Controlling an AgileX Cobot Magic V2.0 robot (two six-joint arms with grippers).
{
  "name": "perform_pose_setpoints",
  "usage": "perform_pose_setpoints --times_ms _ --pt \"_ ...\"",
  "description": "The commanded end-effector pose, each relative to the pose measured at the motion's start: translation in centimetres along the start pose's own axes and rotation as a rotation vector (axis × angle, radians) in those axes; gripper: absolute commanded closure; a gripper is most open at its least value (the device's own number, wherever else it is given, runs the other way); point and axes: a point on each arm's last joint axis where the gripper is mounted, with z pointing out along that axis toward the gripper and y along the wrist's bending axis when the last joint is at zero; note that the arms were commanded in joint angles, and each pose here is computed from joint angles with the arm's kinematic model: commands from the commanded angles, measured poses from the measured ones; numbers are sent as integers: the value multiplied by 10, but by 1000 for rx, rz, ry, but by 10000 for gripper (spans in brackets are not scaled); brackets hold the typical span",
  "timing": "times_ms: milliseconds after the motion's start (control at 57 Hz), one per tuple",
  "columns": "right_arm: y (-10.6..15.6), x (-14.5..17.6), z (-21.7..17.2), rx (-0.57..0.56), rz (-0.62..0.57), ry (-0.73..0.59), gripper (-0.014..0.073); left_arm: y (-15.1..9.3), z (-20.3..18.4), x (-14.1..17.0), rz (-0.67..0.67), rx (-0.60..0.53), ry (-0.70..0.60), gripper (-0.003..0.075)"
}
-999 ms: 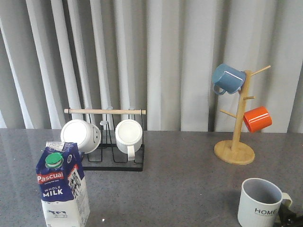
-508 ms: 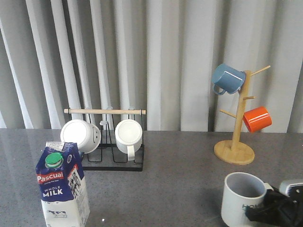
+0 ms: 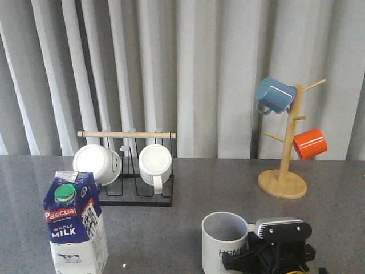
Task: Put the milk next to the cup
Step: 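Grasp the mug with the right gripper and slide it toward the milk carton, then open the right gripper and withdraw it from the mug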
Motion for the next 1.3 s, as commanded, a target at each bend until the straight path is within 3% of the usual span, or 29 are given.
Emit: perform_pose_setpoints --times_ms 0,351,771,1280 --pt "2 -16 3 8 9 -126 601 -4 -3 -19 -3 24 -113 229" --pt "0 -6 -1 0 -28 -130 536 -4 -3 -19 -3 24 -113 229" --pt "-1 -1 -13 -25 -67 -107 251 -4 -3 -19 -3 24 -113 229" --pt "-10 -4 -72 -86 -105 -104 237 -4 -3 -19 -3 24 -113 229"
